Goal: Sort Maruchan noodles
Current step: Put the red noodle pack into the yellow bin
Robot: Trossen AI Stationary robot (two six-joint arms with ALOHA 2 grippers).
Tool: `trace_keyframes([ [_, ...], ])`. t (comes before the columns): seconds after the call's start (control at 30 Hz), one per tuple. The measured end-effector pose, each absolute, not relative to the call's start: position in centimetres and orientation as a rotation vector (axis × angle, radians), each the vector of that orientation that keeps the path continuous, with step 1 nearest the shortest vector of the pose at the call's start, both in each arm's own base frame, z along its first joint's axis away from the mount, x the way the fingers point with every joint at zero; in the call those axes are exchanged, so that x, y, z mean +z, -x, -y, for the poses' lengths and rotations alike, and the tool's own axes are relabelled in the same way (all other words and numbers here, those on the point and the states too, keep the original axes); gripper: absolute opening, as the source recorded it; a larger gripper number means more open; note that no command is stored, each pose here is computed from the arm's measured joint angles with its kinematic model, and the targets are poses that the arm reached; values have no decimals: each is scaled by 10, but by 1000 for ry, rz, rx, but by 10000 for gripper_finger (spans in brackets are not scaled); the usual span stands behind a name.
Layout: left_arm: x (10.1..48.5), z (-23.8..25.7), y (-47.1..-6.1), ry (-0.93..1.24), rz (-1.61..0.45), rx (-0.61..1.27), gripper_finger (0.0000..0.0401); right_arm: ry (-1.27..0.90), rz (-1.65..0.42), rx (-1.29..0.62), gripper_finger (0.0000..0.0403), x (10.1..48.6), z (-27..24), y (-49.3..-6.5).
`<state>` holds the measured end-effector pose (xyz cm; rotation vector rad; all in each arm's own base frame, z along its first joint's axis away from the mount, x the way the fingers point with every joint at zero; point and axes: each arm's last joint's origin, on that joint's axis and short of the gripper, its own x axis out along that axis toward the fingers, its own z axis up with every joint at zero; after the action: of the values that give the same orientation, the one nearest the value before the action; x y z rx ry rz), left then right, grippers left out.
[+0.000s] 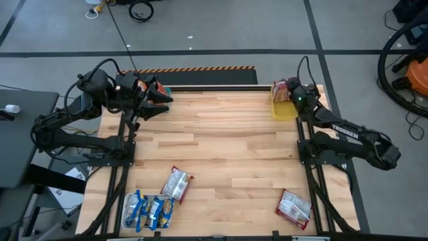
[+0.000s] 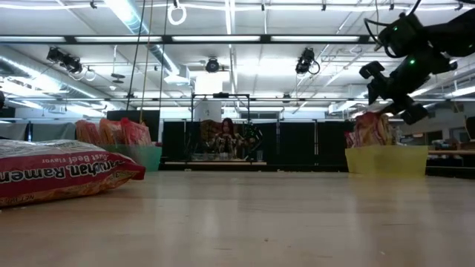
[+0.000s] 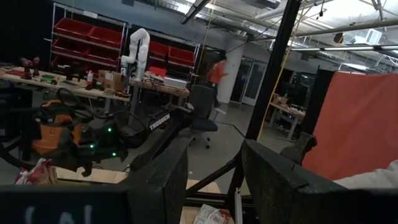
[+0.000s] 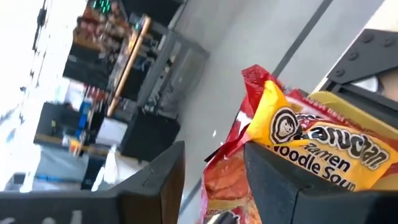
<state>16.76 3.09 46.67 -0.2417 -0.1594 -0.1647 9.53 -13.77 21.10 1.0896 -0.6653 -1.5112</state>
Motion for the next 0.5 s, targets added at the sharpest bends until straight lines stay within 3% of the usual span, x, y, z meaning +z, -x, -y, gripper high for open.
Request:
trace_keyframes([
  [0.23,466,-29,-168,240,149,-202,156,-1076,492,-1503,169,205,135,-96],
  [0.4,466,-23,-169,249,140,-242,156,-1207,436,-1540,169,193,134,-93],
  [0.5,466,-17,-169,253,136,-275,156,-1152,423,-1486,169,199,133,-94],
])
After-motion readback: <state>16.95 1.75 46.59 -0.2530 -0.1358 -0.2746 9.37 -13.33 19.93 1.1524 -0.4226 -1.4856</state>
